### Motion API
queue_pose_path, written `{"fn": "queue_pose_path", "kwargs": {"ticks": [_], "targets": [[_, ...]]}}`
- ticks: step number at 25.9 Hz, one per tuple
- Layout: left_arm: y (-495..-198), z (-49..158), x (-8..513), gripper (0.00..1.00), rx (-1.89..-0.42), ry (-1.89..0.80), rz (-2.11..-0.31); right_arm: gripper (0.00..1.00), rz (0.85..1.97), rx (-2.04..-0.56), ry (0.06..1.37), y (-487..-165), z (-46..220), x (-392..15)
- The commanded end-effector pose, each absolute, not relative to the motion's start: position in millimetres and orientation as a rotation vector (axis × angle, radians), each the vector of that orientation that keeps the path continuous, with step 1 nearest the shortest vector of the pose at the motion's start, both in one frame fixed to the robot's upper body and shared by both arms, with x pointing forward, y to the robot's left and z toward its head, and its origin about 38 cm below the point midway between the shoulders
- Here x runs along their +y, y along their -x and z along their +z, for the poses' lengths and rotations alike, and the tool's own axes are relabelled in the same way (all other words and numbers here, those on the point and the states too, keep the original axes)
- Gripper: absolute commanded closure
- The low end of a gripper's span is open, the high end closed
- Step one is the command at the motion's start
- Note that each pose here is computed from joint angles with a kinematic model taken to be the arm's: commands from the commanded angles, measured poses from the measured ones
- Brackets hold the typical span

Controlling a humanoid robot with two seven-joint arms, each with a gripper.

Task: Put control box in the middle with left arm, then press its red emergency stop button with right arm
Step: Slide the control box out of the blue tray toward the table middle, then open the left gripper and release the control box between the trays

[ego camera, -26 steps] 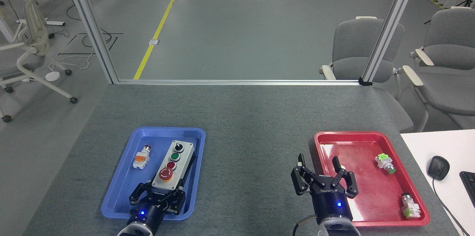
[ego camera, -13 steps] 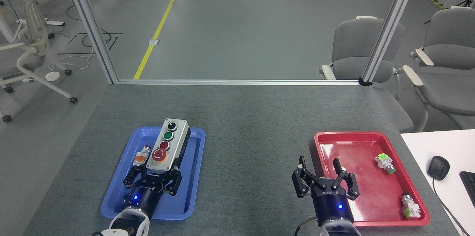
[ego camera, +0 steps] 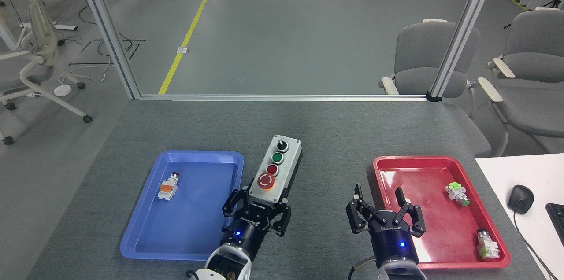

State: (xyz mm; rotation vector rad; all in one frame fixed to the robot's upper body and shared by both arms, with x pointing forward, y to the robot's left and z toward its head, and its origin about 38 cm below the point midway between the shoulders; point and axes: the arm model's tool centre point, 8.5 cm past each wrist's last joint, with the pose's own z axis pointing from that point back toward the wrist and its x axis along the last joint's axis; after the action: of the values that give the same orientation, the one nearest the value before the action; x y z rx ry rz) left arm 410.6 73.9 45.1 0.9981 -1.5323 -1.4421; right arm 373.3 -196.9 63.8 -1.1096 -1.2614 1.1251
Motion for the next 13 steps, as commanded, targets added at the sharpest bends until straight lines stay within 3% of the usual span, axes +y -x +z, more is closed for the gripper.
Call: {"fn": "queue_pose_path", "kwargs": {"ticks": [1,7,13], "targets": [[-408,35,28,1.0,-1.511,-1.0,-1.544,0.02,1.133,-1.258,1.116,-373,64,-196],[-396,-12,12,1.0,-1.363,-1.008,-1.758,0.02,1.135,-1.255,1.115,-373,63,-196],[-395,-20,14,1.0,-1.341,-0.995,-1.781,0.02,1.143,-1.239,1.107,-373,57,-197]]}}
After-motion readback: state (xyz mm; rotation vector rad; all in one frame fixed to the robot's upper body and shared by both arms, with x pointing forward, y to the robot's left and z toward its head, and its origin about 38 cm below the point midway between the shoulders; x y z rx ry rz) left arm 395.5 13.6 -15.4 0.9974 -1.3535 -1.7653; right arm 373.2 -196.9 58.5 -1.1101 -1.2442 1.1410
